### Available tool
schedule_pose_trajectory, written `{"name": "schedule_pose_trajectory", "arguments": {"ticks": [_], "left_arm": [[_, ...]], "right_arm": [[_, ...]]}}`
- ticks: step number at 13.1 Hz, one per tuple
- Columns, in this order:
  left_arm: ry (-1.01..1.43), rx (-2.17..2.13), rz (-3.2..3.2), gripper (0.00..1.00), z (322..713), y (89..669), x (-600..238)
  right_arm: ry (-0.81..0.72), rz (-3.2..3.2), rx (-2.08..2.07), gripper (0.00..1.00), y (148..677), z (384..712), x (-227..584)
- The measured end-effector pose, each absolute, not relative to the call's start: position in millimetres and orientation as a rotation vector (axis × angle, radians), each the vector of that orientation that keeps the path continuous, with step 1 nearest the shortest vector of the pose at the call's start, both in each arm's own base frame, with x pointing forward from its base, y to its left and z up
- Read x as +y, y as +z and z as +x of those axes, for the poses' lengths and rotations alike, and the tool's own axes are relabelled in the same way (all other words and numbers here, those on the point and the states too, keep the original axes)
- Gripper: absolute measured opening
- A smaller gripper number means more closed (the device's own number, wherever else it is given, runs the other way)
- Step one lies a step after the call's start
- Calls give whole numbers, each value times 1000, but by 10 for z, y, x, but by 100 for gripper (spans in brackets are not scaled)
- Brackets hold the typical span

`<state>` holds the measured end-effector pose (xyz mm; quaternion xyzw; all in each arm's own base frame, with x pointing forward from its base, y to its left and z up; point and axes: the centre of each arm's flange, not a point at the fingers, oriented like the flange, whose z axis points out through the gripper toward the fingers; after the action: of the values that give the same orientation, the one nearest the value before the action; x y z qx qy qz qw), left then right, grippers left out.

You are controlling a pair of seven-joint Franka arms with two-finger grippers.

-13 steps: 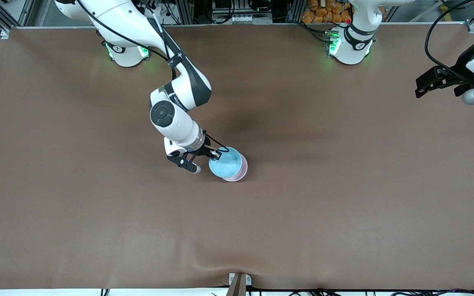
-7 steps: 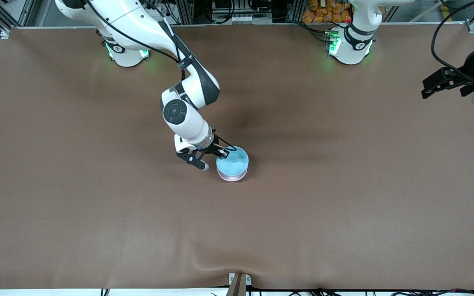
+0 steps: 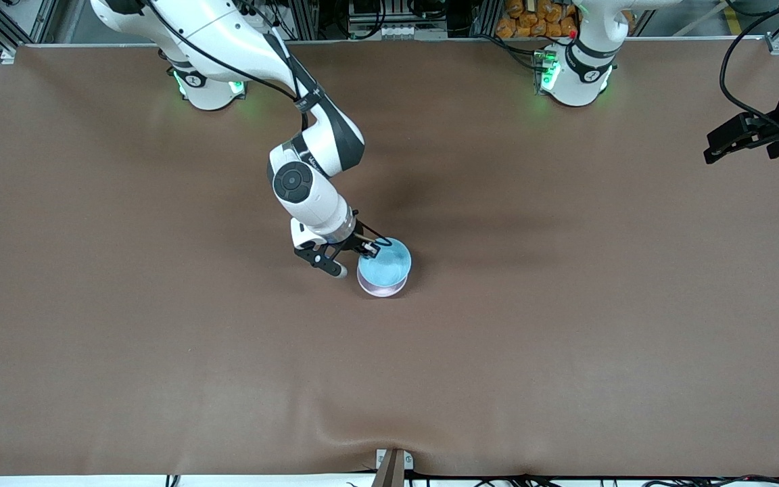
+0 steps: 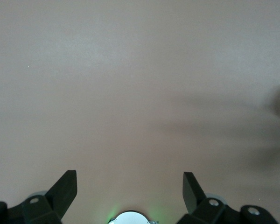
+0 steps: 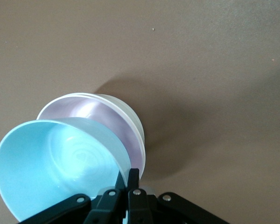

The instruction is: Stack pink and blue bowls on white bowl

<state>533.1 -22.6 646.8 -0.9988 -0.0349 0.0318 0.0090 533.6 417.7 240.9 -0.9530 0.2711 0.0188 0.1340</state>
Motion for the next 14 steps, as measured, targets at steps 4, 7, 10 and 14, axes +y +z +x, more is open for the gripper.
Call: {"name": "schedule_pose_trajectory", "arguments": {"ticks": [4,7,10,14], "left_arm": [[99,-94,-3120,100,5329,6469,-277],[98,-89,-3120,100,5328,6470,-295],[97,-47,-3122,100,5328,6476,-293],[94,22,-3124,100,5328,6486,-290]], "right_arm": [[41,-2763,808,3,2400,5405,4085],[36,-2762,818,3,2400,5435,4045],[37,-2763,819,9,2384,5436,4046],[18,-2751,801,54,2457,5471,4100]]}}
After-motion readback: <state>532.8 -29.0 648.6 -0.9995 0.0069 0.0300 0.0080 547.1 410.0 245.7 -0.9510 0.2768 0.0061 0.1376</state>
